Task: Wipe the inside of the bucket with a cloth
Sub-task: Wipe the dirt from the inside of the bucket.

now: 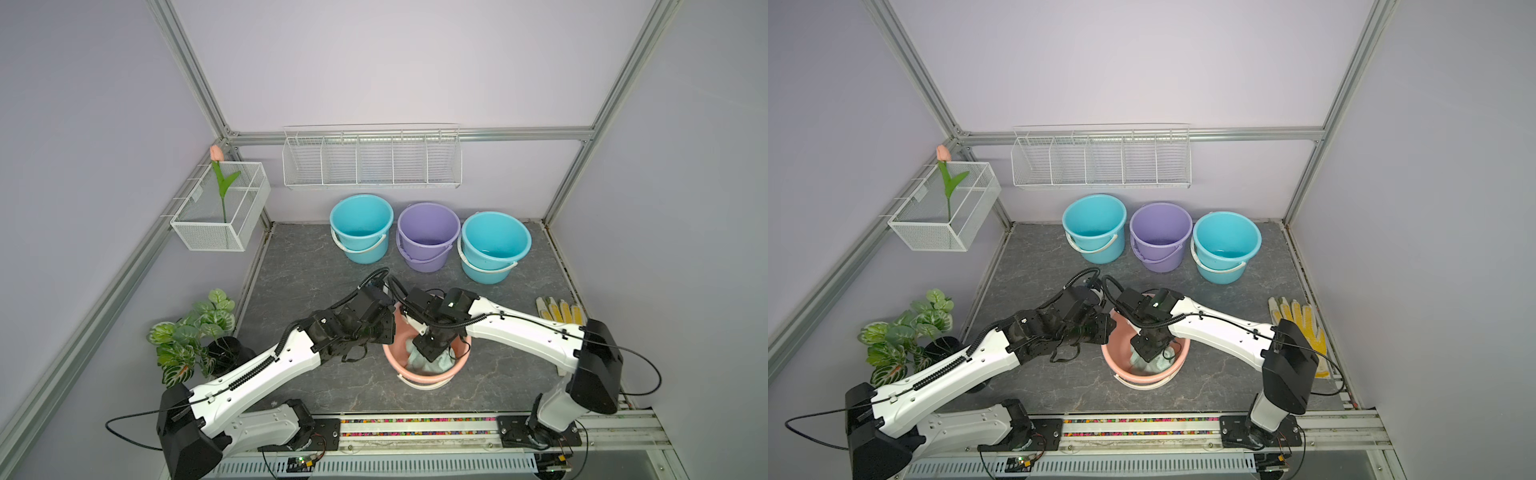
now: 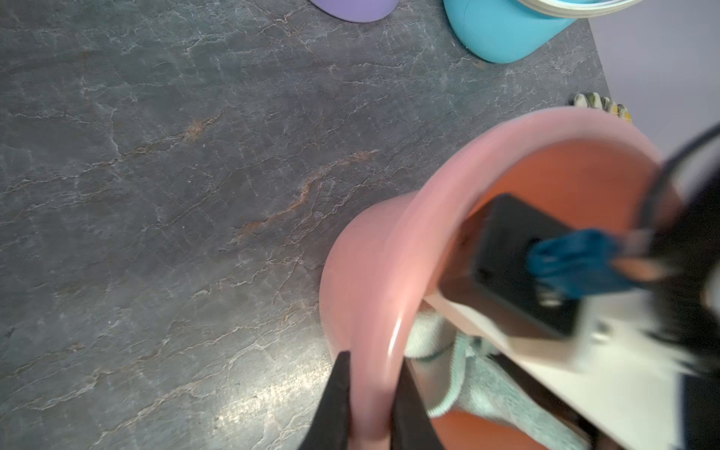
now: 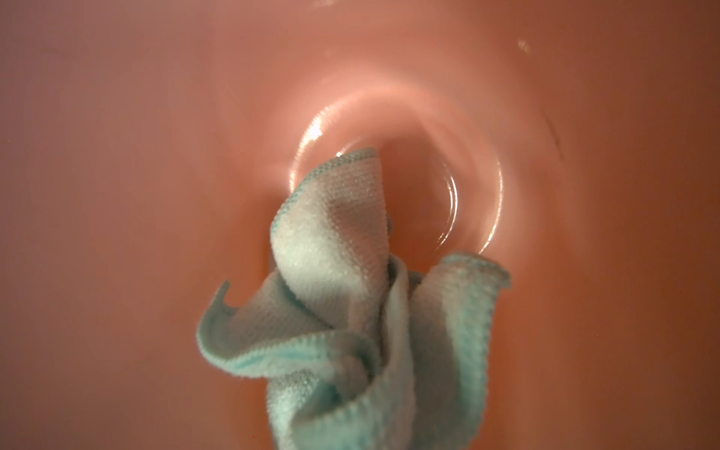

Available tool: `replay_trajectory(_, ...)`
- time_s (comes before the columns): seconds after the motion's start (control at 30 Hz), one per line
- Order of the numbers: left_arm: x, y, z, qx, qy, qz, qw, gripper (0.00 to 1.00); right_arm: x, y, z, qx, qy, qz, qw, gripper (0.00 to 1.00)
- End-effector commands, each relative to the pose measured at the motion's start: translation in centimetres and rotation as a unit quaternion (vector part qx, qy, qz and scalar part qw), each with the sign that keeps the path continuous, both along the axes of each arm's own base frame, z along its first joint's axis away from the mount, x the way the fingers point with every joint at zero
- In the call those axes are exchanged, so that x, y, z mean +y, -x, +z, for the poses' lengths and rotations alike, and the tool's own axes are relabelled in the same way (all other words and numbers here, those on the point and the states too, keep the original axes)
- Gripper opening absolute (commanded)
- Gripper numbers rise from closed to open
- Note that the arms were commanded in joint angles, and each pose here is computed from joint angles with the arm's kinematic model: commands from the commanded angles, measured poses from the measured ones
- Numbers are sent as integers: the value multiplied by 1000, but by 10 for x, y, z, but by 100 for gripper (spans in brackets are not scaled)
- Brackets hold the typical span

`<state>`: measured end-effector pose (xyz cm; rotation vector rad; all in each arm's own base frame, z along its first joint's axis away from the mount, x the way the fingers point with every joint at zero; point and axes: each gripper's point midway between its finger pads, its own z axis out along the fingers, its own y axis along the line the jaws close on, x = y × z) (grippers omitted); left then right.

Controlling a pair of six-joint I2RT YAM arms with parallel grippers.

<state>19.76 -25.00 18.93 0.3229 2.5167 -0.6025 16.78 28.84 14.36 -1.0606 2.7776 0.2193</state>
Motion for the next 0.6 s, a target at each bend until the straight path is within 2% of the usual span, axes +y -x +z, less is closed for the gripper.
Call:
replay_trajectory(0.0, -9, 0, 20, -19, 22, -18, 999, 0, -10, 17, 32, 30, -26, -39, 998, 7)
replay_trajectory(0.33, -12, -1, 18, -15, 23, -19, 999, 0, -2, 45, 77, 101, -108, -83, 986, 7)
replay_trajectory(0.43, -13, -1, 18, -16, 24, -18, 999, 0, 9, 53, 78, 133, -132, -86, 978, 7)
replay_trajectory(0.57, -13, -2, 18, -15, 23, -18, 999, 0, 26, 54, 62, 161, -156, -103, 969, 7)
